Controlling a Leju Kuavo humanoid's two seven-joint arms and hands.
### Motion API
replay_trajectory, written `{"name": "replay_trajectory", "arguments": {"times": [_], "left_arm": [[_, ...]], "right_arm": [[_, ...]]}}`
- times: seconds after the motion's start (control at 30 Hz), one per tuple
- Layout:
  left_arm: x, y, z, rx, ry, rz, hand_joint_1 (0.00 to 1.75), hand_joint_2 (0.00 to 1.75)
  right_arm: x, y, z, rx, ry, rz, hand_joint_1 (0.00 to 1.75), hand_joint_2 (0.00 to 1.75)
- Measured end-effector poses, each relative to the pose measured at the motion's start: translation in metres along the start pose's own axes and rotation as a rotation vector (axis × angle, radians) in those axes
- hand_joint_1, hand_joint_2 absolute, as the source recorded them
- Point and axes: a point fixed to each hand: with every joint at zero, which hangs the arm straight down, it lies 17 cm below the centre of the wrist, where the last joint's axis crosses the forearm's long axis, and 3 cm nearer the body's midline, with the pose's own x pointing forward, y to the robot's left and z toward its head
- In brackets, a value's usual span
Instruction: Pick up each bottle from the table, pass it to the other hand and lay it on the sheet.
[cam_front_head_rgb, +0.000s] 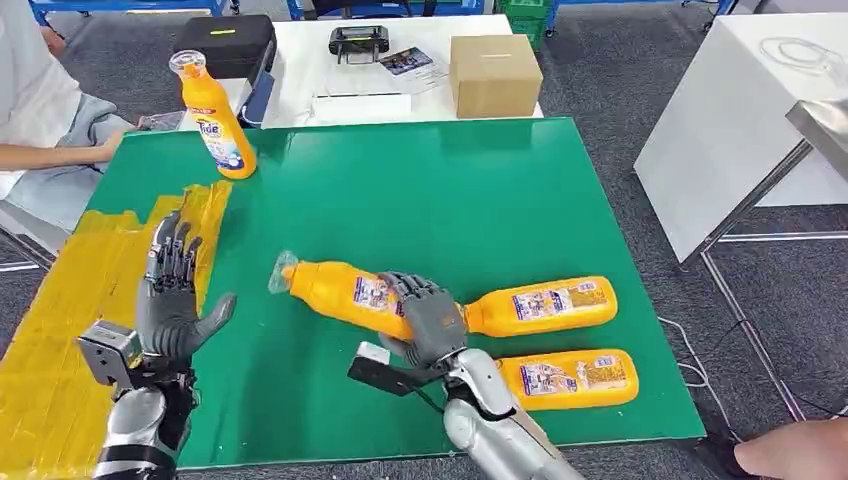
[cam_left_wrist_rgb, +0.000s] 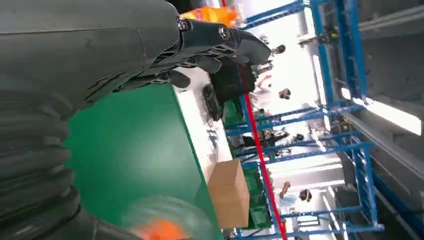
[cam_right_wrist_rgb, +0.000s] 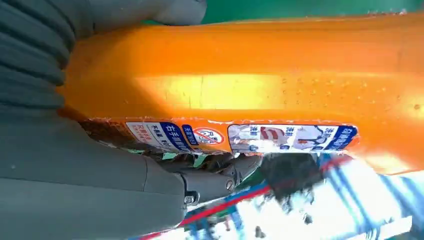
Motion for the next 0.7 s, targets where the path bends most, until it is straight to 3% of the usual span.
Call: {"name": "replay_trajectory", "arguments": {"times": [0.13,0.33,0.5,0.7], "left_arm": [[-0.033,0.024,-0.008,0.103,0.127,0.076,0.0,1.75],[-0.055,0.031,-0.009,0.135,0.191,0.101,0.0,1.75],[-0.091,-0.015,0.0,-0.065,0.34,0.119,0.0,1.75],[-0.107,-0.049,0.006,-0.178,0.392,0.147,0.0,1.75]], "right_arm": [[0.009,-0.042,0.005,-0.181,-0.01,-0.106,1.75,1.75],[0.009,-0.067,0.013,-0.277,-0.004,-0.169,1.75,1.75],[0.018,-0.096,0.019,-0.389,-0.045,-0.298,1.75,1.75],[0.026,-0.109,0.021,-0.422,-0.065,-0.339,1.75,1.75]]}}
